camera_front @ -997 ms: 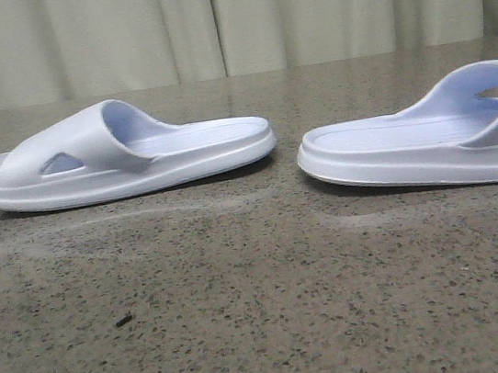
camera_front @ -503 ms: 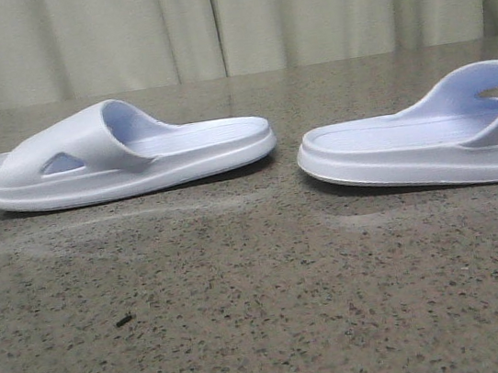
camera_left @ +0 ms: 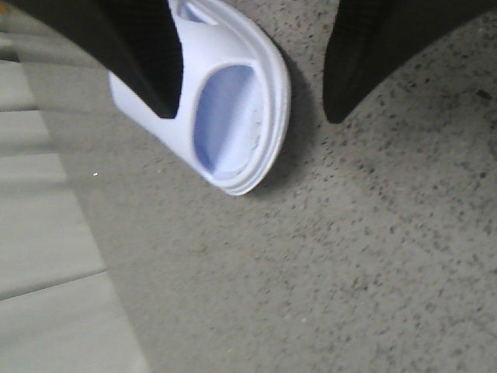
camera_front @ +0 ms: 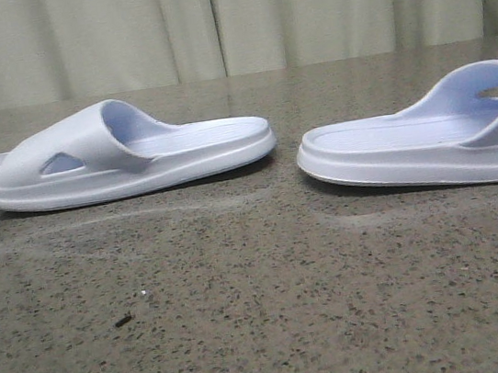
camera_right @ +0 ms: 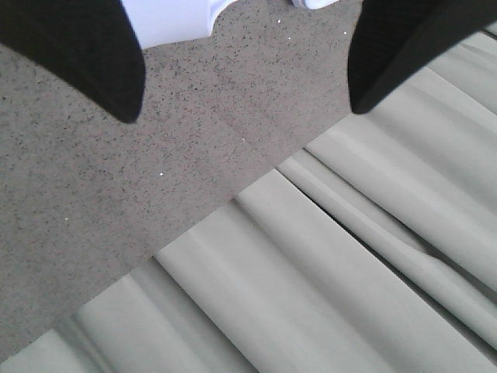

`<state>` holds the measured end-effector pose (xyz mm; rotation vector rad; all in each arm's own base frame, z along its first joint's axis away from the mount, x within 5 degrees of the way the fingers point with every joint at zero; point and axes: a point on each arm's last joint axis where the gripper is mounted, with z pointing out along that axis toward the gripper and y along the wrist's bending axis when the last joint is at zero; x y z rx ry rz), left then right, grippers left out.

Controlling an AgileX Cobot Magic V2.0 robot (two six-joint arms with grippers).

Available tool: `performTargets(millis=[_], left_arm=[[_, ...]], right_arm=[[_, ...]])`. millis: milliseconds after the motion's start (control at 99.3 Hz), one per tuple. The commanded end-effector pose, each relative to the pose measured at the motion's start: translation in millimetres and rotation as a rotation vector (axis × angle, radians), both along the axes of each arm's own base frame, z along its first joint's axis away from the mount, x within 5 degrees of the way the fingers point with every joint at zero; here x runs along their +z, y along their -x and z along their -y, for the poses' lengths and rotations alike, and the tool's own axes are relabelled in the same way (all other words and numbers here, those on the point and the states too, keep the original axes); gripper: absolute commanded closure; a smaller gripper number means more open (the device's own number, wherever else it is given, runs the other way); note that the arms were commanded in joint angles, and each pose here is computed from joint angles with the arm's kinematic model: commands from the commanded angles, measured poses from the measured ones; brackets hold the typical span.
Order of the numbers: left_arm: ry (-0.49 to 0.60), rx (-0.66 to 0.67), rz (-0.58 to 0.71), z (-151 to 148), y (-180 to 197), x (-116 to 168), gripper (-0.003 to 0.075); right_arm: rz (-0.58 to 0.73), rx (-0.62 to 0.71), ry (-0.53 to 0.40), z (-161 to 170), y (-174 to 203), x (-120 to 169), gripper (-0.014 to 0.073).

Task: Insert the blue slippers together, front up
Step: 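Lower left and right grippers onto the heels of the two slippers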

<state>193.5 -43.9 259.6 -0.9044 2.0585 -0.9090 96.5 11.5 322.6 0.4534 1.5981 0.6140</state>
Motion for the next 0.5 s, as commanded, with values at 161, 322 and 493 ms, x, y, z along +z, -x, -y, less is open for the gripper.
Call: performTargets(millis=[161,322,493], left_arm=[[0.016,0.005,-0.046,4,-15,-5,0.0413],[0.001,-0.002,-0.040,4,-16,-5,0.0413],[-0.020,-0.032,-0.005,6,-25,6,0.0413]], right_arm=[[0.076,-0.031,-0.004,3,-1,16,0.0120],[0.076,-0.031,-0.004,3,-1,16,0.0120],[0.076,-0.031,-0.004,3,-1,16,0.0120]])
